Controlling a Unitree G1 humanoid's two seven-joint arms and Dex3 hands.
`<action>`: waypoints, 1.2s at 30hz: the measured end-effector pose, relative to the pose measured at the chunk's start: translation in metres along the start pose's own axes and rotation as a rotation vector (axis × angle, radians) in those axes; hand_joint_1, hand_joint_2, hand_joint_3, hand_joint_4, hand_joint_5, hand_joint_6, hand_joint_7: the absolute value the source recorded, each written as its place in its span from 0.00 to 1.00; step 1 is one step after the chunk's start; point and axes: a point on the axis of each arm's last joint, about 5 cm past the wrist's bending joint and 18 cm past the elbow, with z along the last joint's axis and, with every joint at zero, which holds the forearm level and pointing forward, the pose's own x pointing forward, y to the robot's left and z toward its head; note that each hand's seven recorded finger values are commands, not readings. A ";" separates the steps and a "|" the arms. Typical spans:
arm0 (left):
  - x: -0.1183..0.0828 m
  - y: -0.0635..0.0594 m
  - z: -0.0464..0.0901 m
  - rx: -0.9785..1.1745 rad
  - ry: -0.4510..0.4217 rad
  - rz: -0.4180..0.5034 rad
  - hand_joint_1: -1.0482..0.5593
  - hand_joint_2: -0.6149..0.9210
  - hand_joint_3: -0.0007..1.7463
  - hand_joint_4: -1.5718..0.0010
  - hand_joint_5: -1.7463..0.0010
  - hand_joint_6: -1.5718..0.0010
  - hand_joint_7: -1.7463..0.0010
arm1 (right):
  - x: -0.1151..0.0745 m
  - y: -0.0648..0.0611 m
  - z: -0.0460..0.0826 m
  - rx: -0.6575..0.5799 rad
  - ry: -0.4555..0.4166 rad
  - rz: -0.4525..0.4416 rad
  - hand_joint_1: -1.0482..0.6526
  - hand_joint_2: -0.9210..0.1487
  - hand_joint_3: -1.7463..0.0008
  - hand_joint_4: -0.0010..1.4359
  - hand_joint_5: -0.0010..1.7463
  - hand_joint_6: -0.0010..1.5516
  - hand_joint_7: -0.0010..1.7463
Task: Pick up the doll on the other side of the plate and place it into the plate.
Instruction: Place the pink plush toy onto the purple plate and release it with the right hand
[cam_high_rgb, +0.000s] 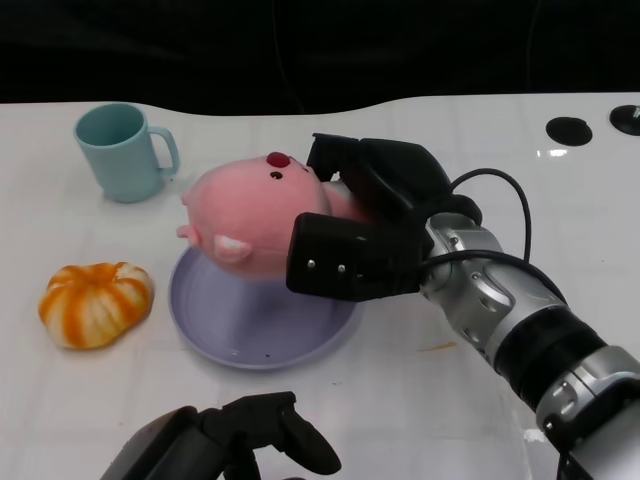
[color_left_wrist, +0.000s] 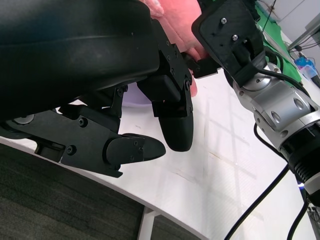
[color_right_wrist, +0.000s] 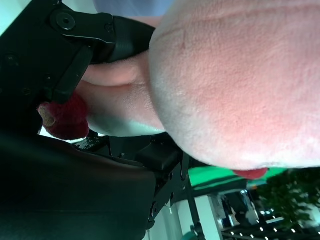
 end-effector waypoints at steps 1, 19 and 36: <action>0.000 0.000 0.000 0.000 0.001 0.001 0.51 1.00 0.25 0.60 0.06 0.56 0.47 | 0.000 0.001 0.001 0.003 0.005 0.013 0.47 0.21 0.80 0.56 0.97 0.62 0.24; 0.001 0.000 0.001 -0.001 0.005 0.002 0.52 0.99 0.26 0.59 0.07 0.55 0.47 | 0.002 -0.018 0.011 -0.040 -0.027 0.255 0.19 0.00 0.87 0.13 0.19 0.21 0.00; 0.007 0.002 0.002 -0.004 -0.009 0.013 0.51 0.98 0.27 0.59 0.10 0.55 0.48 | -0.040 -0.063 -0.005 -0.030 -0.170 0.271 0.19 0.00 0.83 0.16 0.21 0.22 0.02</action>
